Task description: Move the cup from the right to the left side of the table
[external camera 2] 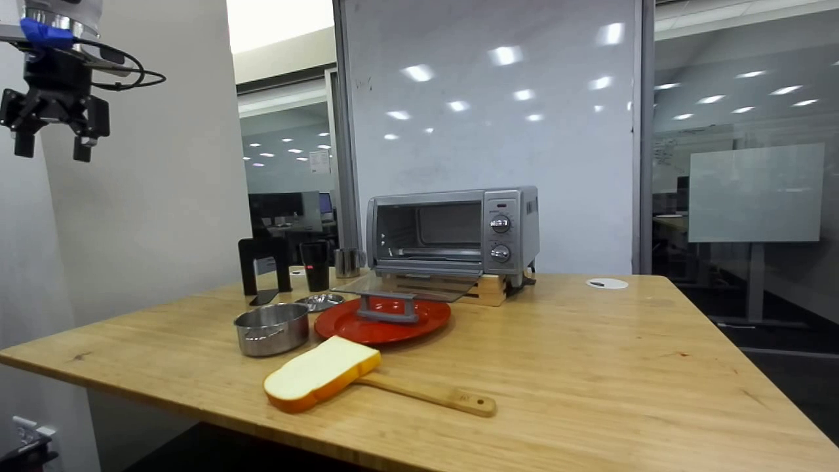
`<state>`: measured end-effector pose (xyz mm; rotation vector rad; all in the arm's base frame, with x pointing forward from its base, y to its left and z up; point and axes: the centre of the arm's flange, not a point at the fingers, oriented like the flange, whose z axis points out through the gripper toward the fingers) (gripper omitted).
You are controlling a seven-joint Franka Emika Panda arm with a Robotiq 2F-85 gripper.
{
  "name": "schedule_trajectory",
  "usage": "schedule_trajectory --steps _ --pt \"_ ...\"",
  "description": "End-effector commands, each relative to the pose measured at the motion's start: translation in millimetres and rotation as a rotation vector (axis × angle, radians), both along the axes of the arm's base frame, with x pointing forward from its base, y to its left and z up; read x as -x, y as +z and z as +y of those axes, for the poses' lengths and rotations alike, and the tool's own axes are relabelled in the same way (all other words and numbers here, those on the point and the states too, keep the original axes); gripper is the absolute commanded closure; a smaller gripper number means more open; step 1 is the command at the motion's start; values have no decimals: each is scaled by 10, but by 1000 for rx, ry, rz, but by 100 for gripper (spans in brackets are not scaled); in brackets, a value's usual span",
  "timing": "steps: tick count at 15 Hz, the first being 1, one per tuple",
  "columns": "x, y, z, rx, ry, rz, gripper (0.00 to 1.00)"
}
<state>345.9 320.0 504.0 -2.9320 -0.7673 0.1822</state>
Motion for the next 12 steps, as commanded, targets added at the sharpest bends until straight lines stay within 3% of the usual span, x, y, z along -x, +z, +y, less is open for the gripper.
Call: schedule_trajectory --steps 1,3,4,12 --pt "308 -103 -371 -42 -104 -37 0" --pt "333 -98 -433 -55 -139 -48 0" --pt "206 -35 -270 -26 -94 -24 0" --pt "270 -44 -481 -33 -144 -42 0"
